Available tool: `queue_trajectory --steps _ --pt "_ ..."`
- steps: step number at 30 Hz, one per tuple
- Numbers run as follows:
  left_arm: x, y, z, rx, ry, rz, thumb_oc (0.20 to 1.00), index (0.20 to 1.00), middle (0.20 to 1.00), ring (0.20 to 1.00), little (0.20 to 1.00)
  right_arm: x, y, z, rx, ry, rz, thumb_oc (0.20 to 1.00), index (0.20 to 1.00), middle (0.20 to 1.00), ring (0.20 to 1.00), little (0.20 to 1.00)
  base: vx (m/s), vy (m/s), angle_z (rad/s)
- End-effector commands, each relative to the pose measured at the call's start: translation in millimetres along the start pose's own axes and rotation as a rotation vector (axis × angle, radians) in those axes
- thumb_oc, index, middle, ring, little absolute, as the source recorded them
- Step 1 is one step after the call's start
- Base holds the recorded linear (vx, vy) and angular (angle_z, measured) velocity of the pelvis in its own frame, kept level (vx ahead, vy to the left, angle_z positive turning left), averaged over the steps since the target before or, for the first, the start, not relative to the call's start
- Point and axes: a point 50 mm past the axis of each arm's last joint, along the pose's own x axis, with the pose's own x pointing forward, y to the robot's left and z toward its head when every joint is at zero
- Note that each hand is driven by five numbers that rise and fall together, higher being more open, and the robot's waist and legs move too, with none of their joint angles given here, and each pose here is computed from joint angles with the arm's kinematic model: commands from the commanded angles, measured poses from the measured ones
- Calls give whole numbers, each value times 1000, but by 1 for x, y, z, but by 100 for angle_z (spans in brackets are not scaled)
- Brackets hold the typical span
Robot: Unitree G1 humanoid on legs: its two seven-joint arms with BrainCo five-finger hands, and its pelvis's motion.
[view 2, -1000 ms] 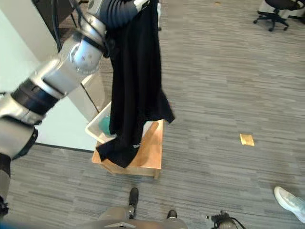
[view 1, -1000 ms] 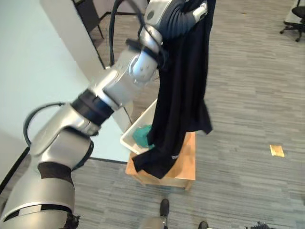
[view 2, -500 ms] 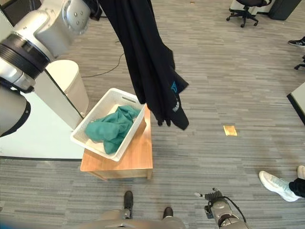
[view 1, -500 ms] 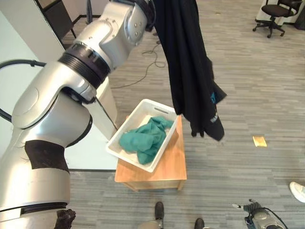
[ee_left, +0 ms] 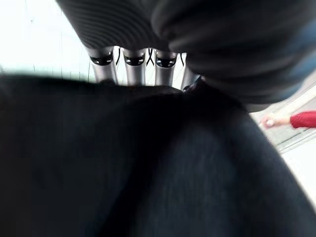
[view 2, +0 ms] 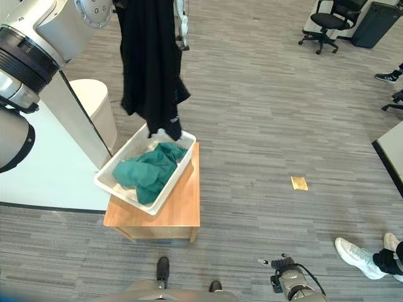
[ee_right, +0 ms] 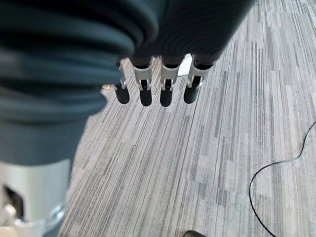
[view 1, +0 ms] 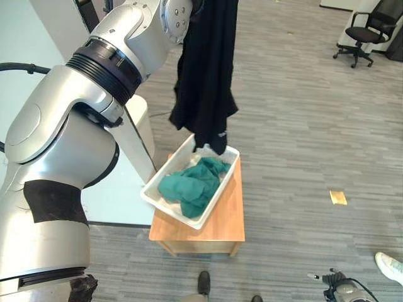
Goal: Pick up bed clothes into laundry basket.
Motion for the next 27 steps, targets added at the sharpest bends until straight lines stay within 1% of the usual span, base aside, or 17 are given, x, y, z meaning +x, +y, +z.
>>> queue_trajectory --steps 1,2,4,5,6,9,10,11,12,16,18,21,23,24,25,27 --pt "38 70 9 67 27 252 200 200 200 200 200 3 -23 9 -3 -22 -73 1000 1000 1000 1000 1000 -63 32 1" --pt "35 57 11 51 33 221 200 200 200 200 200 3 -21 13 -27 -34 -72 1000 1000 1000 1000 1000 -51 20 2" --pt "35 56 11 50 34 221 200 200 200 200 200 3 -21 12 -28 -33 -72 1000 1000 1000 1000 1000 0 0 0" --pt "33 45 13 41 38 193 200 200 200 200 200 3 -22 16 -38 -43 -80 1000 1000 1000 1000 1000 -58 17 -7" --pt "28 26 14 8 51 145 200 200 200 200 200 3 -23 20 -56 -56 -86 1000 1000 1000 1000 1000 -98 25 -9" --pt "13 -7 22 -56 52 79 200 200 200 200 200 3 -23 24 -88 -74 -100 1000 1000 1000 1000 1000 -68 32 -6" --pt "10 -15 23 -61 56 57 200 200 200 200 200 3 -22 24 -93 -77 -100 1000 1000 1000 1000 1000 -19 23 -9" --pt "10 -15 23 -61 56 57 200 200 200 200 200 3 -22 24 -93 -76 -100 1000 1000 1000 1000 1000 -43 48 -17" --pt "-1 -41 27 -55 64 -24 200 200 200 200 200 3 -22 33 -97 -106 -107 1000 1000 1000 1000 1000 -66 51 -19" --pt "-18 -68 17 -10 144 -107 200 200 200 200 200 2 -17 51 -96 -159 -114 1000 1000 1000 1000 1000 -57 55 -20" --pt "-19 -70 12 36 158 -119 200 200 200 200 200 1 -14 54 -94 -176 -108 1000 1000 1000 1000 1000 -26 51 -25" --pt "-26 -75 -6 158 190 -165 200 200 200 200 200 0 -9 63 -95 -216 -100 1000 1000 1000 1000 1000 -28 54 -22" --pt "-28 -75 -13 193 202 -174 200 200 200 200 200 -1 -6 66 -90 -229 -94 1000 1000 1000 1000 1000 -26 24 -16" --pt "-31 -77 -13 207 195 -169 200 200 200 200 200 -3 -5 87 -73 -278 -102 1000 1000 1000 1000 1000 -60 46 -24" --pt "-33 -75 -21 282 221 -167 200 200 200 200 200 -5 6 77 -126 -298 -64 1000 1000 1000 1000 1000 -55 51 -17" --pt "-34 -71 -30 348 236 -171 200 200 200 200 200 -6 18 64 -140 -281 -40 1000 1000 1000 1000 1000 -39 53 -6"
